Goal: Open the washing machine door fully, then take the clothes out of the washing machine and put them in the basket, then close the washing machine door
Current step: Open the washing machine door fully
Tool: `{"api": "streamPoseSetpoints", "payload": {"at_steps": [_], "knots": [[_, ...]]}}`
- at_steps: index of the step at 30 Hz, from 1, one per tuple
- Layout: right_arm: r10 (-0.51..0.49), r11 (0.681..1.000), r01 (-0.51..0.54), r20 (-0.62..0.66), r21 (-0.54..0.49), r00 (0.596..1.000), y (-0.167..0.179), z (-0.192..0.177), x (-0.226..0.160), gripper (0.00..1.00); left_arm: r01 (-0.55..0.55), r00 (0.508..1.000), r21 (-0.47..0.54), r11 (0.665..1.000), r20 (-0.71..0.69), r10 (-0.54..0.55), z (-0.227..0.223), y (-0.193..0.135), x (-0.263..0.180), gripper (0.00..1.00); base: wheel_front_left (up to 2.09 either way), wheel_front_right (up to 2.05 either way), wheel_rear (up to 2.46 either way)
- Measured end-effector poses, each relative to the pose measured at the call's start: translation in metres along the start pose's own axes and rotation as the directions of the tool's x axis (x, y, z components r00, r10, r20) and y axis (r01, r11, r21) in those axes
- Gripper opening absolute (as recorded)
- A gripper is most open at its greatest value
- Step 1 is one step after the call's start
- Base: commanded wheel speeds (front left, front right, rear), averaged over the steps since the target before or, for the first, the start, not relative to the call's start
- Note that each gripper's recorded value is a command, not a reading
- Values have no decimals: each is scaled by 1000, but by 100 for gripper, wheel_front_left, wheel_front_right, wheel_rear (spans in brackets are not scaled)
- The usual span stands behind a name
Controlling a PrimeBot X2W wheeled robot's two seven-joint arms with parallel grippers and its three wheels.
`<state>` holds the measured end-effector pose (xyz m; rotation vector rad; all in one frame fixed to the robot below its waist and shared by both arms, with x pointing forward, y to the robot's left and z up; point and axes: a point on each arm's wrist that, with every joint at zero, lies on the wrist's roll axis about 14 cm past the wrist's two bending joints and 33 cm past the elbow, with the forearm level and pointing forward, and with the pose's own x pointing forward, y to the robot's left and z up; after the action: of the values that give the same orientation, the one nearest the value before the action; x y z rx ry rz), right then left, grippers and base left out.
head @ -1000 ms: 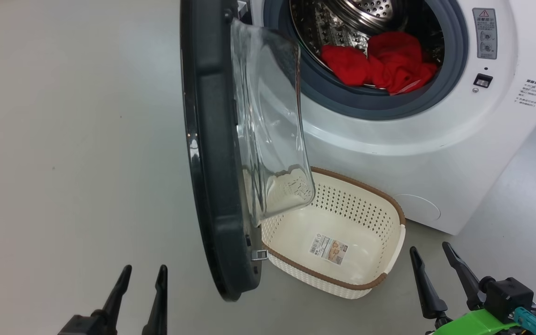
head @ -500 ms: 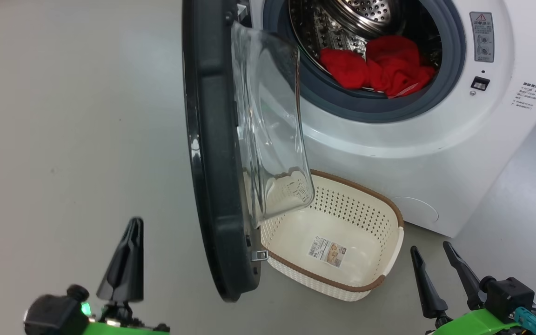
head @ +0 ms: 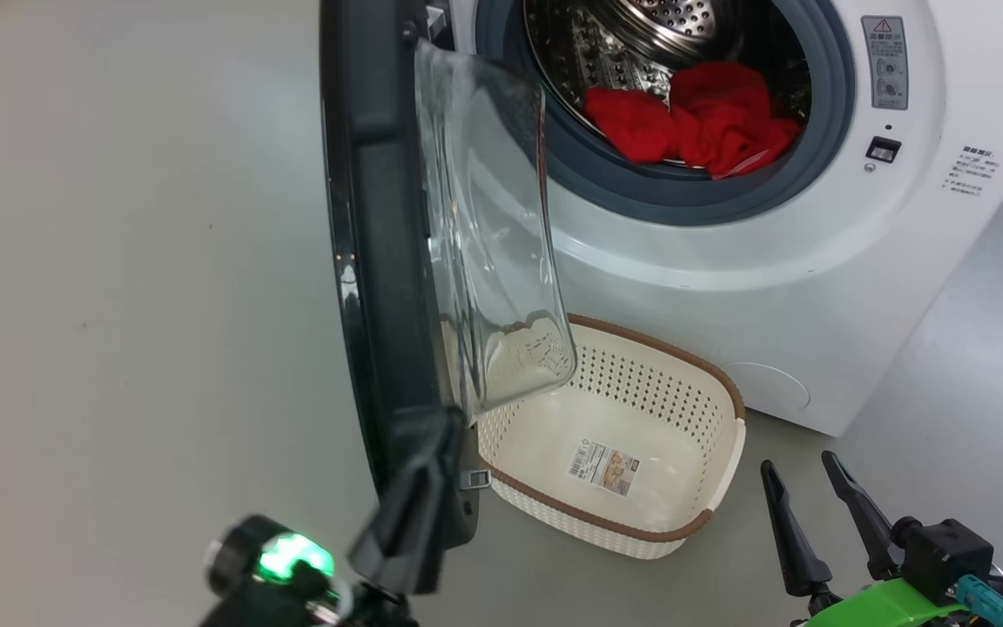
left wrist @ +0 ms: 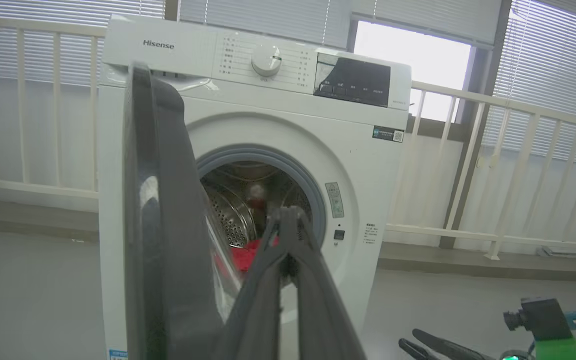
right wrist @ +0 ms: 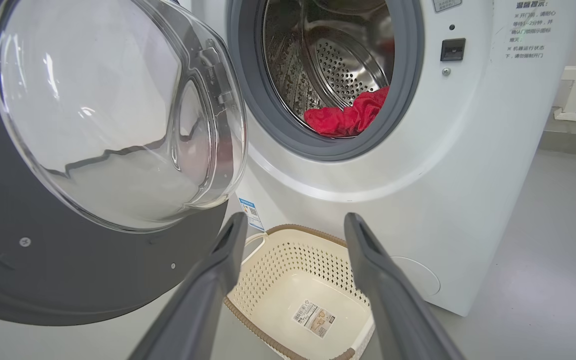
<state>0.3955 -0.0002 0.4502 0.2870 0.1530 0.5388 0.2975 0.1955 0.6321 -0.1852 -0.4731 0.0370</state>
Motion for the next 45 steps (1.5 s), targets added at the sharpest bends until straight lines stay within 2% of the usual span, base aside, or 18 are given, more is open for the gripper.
{"api": "streamPoseSetpoints", "payload": {"at_steps": [6, 13, 25, 29, 37, 45], "knots": [[-6, 1000, 6, -7, 5, 1000, -2, -3, -1, 100, -4, 985, -89, 996, -173, -11, -55, -10, -15, 0, 0, 0, 0], [-13, 1000, 14, -13, 11, 1000, -5, -6, -1, 100, -64, 950, -91, 994, -309, 33, -96, 4, -32, 0, 0, 0, 0], [-12, 1000, 12, -14, 11, 1000, -5, -6, -1, 100, -138, 938, -65, 988, -330, 109, -102, 28, -37, 0, 0, 0, 0], [-11, 1000, 12, -14, 11, 1000, -5, -6, 0, 100, -189, 934, -39, 981, -317, 167, -97, 46, -38, 0, 0, 0, 0], [-10, 1000, 10, -18, 10, 1000, -5, -8, 1, 100, -307, 909, 35, 951, -284, 304, -86, 92, -46, 0, 0, 0, 0], [-16, 1000, 16, -25, 14, 1000, -7, -11, 1, 100, -408, 869, 113, 906, -255, 424, -75, 133, -58, 0, 0, 0, 0]]}}
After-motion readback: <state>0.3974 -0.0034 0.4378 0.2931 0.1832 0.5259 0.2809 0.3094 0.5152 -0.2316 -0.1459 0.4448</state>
